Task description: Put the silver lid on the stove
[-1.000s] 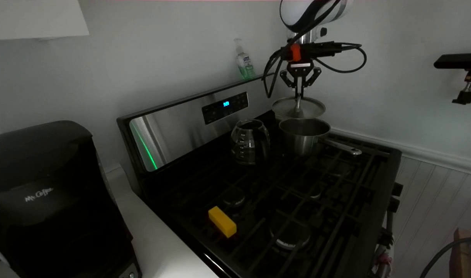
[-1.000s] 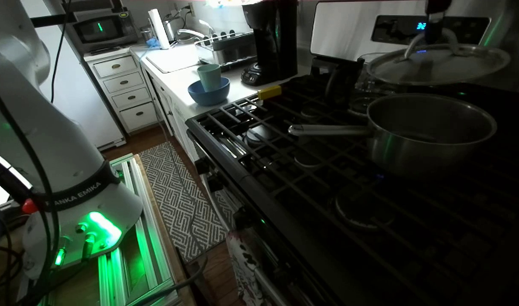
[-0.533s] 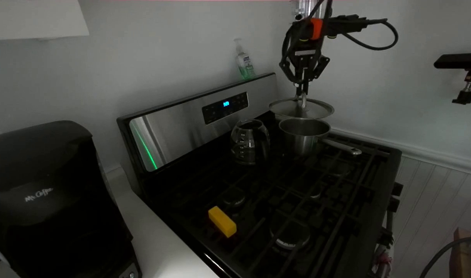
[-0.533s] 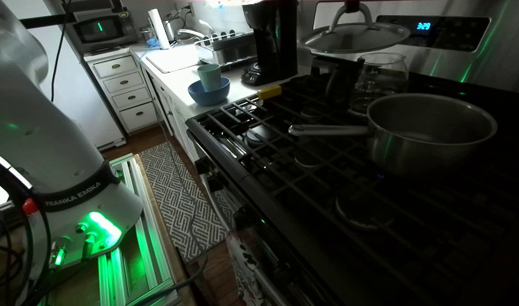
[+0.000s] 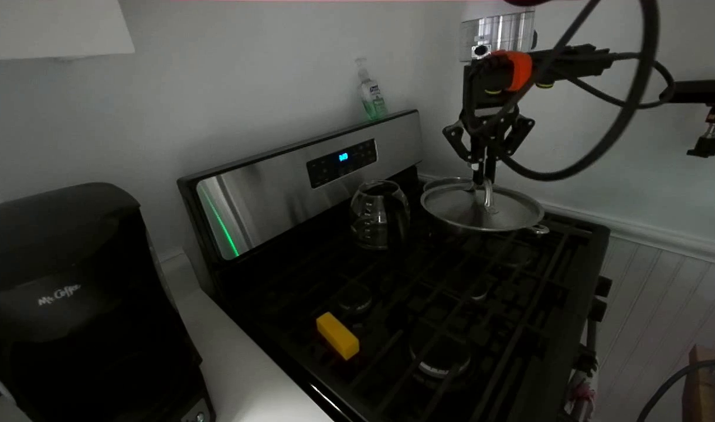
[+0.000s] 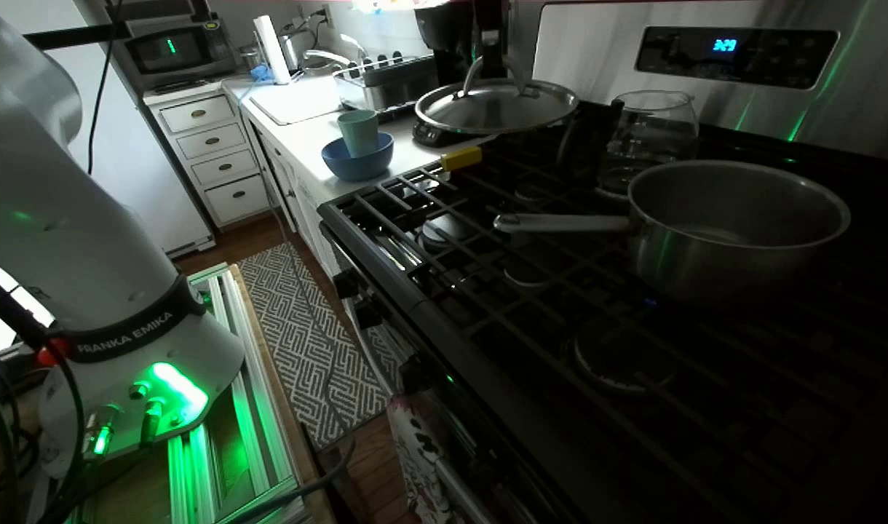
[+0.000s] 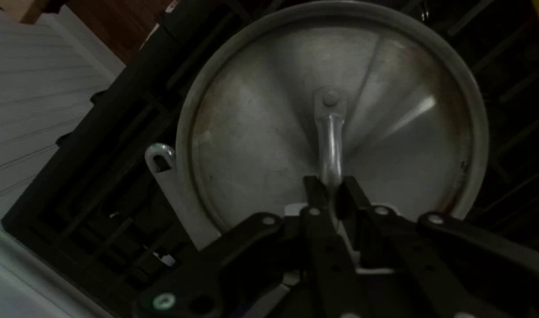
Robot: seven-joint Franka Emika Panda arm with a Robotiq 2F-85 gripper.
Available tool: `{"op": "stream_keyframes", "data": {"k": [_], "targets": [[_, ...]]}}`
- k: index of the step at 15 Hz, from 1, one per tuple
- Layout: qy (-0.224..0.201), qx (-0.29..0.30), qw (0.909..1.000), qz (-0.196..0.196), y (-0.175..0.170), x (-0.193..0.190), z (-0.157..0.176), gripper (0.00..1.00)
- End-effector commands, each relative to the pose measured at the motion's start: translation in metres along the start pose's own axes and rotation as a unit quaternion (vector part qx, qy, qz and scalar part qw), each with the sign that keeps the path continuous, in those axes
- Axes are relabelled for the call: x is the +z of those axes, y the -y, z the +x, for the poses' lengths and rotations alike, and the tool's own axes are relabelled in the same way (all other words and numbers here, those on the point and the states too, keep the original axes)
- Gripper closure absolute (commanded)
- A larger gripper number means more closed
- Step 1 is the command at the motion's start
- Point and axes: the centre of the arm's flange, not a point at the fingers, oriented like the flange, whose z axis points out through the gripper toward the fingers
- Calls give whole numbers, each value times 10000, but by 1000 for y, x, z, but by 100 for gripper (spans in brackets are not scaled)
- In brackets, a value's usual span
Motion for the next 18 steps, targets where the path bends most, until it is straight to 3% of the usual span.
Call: {"op": "stream_keyframes", "data": {"k": [1, 8, 18], "targets": [[-137, 354, 9988, 296, -2, 39, -45, 96], [-209, 700, 9958, 560, -3, 130, -47, 96], [101, 965, 9949, 289, -9, 180, -15, 96]]}}
